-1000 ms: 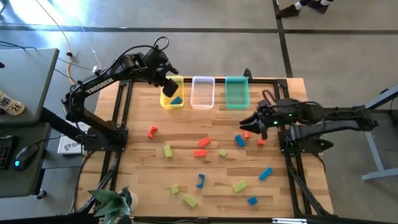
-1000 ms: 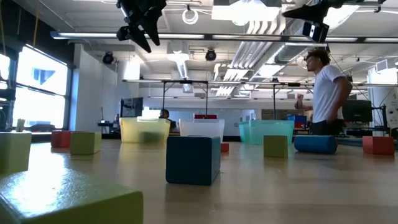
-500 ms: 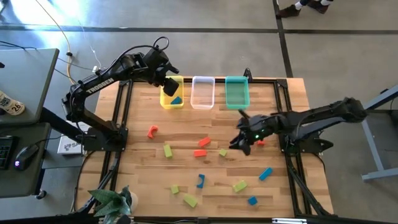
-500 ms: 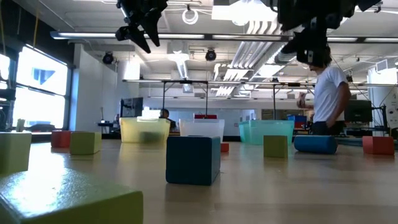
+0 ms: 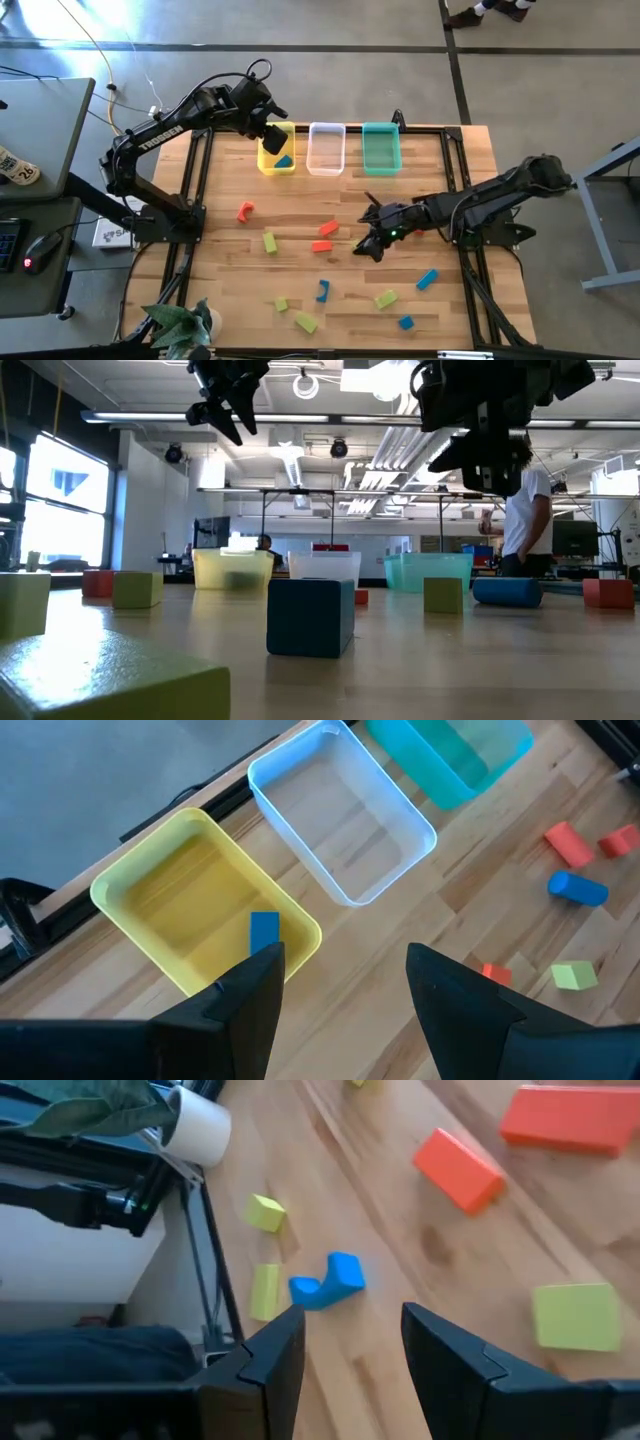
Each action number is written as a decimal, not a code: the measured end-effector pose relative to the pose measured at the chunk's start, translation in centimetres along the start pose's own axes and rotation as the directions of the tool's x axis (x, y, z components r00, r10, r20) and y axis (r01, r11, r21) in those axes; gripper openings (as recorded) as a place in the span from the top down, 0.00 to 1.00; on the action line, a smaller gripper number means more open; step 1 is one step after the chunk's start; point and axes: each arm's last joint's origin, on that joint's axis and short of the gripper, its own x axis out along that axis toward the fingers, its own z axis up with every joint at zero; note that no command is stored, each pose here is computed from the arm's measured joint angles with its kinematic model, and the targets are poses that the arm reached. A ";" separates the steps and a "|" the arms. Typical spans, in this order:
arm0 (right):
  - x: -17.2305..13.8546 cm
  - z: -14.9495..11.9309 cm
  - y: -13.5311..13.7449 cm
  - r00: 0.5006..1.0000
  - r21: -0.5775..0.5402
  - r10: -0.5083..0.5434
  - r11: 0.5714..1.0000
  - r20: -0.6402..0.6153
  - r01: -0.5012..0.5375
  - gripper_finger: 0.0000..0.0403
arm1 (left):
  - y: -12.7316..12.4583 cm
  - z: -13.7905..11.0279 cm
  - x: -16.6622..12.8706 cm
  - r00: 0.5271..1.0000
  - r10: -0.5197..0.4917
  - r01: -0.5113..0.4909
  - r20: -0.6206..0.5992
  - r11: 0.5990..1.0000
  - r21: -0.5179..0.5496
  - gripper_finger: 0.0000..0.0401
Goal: Sort & place blocks by color
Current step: Put the green block into the blue bin
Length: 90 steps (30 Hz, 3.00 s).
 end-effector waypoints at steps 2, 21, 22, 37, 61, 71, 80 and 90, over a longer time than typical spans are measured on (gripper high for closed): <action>0.4 0.3 0.7 1.000 -0.004 0.002 1.000 -0.006 -0.002 0.61 | 0.0 0.0 0.0 1.000 0.000 0.000 0.000 1.000 0.011 0.50; 4.6 3.2 3.2 0.820 -0.318 -0.524 0.836 -0.228 0.446 0.58 | 0.0 0.0 0.0 1.000 0.000 0.000 0.000 1.000 0.031 0.50; 4.9 3.2 3.0 0.803 -0.324 -0.550 0.821 -0.231 0.469 0.56 | 0.0 0.0 0.0 1.000 0.000 0.000 0.000 1.000 0.031 0.50; 8.5 3.2 -0.3 0.689 -0.324 -0.677 0.733 -0.258 0.598 0.45 | 0.0 0.0 0.0 1.000 0.000 0.000 -0.001 1.000 0.030 0.50; 9.2 3.1 -2.1 0.622 -0.324 -0.706 0.709 -0.339 0.627 0.75 | 0.0 0.0 0.0 1.000 0.000 0.000 -0.001 1.000 0.030 0.50; 5.1 6.2 -1.7 0.635 -0.358 -0.737 0.671 -0.231 0.649 0.75 | 0.0 0.1 0.0 1.000 -0.002 0.002 0.007 1.000 0.030 0.50; -1.6 10.9 -1.6 0.651 -0.297 -0.759 0.619 0.009 0.727 0.75 | -1.1 -0.3 0.0 1.000 -0.023 0.023 0.000 0.997 0.080 0.50; -7.9 16.2 -5.1 0.536 -0.173 -0.815 0.508 0.221 0.844 0.75 | -3.6 -1.4 -0.2 0.997 -0.070 0.074 -0.028 0.984 0.160 0.50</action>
